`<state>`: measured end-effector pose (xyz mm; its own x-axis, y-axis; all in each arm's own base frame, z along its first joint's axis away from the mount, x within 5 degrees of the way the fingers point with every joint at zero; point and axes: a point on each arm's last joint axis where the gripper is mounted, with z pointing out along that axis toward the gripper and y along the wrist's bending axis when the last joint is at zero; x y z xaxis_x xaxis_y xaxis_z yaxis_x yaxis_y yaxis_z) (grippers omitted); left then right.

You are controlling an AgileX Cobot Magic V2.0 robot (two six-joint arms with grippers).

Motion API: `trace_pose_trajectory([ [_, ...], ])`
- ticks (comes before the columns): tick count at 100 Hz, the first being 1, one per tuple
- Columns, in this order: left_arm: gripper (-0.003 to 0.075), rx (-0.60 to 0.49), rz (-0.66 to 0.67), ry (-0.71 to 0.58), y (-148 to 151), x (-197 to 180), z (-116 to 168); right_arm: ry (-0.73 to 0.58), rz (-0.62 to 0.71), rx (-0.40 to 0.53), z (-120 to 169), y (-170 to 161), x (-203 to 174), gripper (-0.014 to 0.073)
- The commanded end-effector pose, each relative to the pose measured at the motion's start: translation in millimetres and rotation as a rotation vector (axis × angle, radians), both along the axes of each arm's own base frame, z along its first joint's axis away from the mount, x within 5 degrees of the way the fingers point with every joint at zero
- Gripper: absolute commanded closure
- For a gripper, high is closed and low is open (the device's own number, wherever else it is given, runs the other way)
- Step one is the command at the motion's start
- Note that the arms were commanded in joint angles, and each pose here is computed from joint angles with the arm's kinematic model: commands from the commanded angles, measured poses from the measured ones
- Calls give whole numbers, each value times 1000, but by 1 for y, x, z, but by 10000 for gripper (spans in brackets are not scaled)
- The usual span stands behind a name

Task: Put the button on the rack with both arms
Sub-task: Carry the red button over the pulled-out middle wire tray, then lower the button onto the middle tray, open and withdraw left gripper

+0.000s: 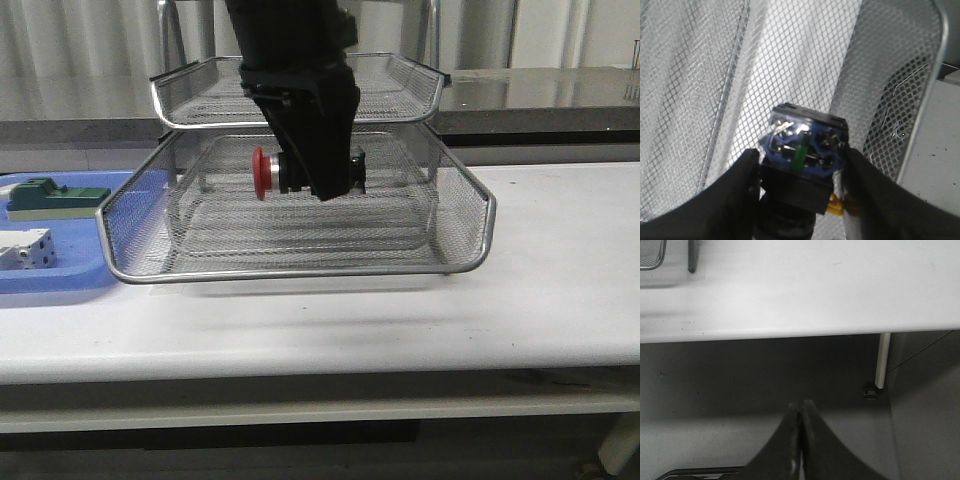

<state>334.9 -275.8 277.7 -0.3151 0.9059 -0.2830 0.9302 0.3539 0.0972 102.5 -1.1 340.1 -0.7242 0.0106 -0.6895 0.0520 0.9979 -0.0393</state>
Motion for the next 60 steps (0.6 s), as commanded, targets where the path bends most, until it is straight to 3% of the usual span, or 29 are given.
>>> trace_pose_trajectory([
  [1, 631, -75, -3, -101, -2, -1, 26, -85, 7, -17, 13, -1, 2, 666],
  [27, 607, -68, -3, -136, -3, 5, 21, -84, 7, -17, 13, -1, 2, 666],
  [60, 275, -57, -4, -123, -3, 5, 19, -84, 7, -17, 13, -1, 2, 666],
])
